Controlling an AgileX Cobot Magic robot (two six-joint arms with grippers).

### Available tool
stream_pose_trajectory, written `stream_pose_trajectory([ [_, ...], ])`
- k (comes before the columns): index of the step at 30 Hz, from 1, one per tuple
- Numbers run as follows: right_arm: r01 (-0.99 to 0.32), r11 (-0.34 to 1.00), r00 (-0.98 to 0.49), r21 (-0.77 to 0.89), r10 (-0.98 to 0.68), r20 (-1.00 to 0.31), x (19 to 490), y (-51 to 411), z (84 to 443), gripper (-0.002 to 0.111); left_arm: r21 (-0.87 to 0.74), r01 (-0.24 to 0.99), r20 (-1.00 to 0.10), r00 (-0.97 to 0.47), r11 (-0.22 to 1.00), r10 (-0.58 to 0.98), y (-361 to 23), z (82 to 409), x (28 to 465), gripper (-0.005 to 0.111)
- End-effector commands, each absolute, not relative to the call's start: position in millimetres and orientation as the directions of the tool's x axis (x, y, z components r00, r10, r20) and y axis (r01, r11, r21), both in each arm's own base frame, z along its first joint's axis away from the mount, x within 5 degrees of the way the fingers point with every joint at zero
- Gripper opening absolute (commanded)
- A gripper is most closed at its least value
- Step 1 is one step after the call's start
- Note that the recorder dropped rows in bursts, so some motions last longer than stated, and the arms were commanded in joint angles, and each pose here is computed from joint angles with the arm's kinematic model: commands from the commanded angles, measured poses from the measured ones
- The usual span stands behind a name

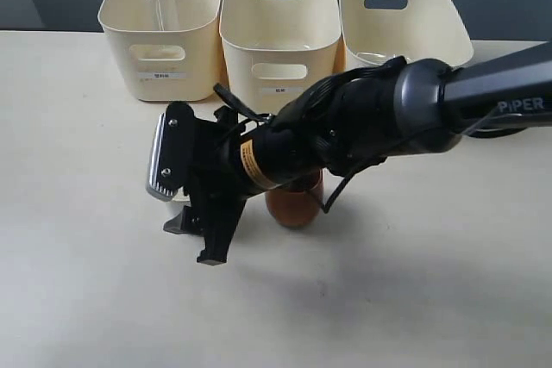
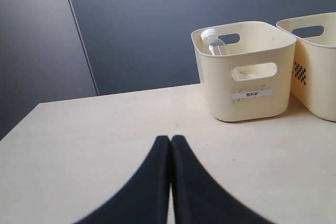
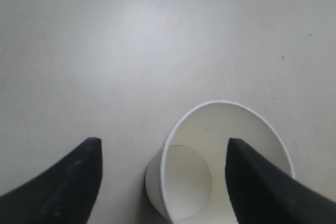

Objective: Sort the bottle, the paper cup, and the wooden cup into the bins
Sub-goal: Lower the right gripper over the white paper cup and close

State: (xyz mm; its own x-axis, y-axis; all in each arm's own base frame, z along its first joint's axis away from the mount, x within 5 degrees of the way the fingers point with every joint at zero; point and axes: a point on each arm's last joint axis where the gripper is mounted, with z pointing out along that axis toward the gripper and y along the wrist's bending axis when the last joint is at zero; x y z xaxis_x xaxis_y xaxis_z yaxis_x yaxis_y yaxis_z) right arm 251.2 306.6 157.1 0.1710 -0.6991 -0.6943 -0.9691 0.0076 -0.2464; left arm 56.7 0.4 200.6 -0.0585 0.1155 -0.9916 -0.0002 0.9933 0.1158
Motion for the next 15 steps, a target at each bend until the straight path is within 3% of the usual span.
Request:
stream_pose_trajectory([
  [1, -0.967, 0.017, 0.166, -0.255, -0.718, -0.676, 255.1, 307.0, 148.9, 0.064, 0.114, -0.002, -0.992, -0.048, 0.993, 0.114, 0.4, 201.0, 56.4, 0.0],
  [6, -0.967, 0.022, 0.157, -0.253, -0.73, -0.665, 256.5, 306.8, 142.6, 0.063, 0.114, -0.002, -0.992, -0.048, 0.993, 0.114, 0.4, 201.0, 56.4, 0.0],
  [8, -0.967, 0.022, 0.156, -0.252, -0.731, -0.665, 256.5, 306.8, 141.9, 0.057, 0.114, -0.002, -0.992, -0.048, 0.993, 0.114, 0.4, 201.0, 56.4, 0.0],
  [13, -0.967, 0.022, 0.156, -0.252, -0.731, -0.665, 256.5, 306.8, 141.9, 0.022, 0.114, -0.002, -0.992, -0.048, 0.993, 0.114, 0.4, 201.0, 56.4, 0.0],
  [15, -0.967, 0.023, 0.156, -0.253, -0.731, -0.664, 256.7, 306.8, 141.9, 0.003, 0.114, -0.002, -0.992, -0.048, 0.993, 0.114, 0.4, 201.0, 56.4, 0.0],
])
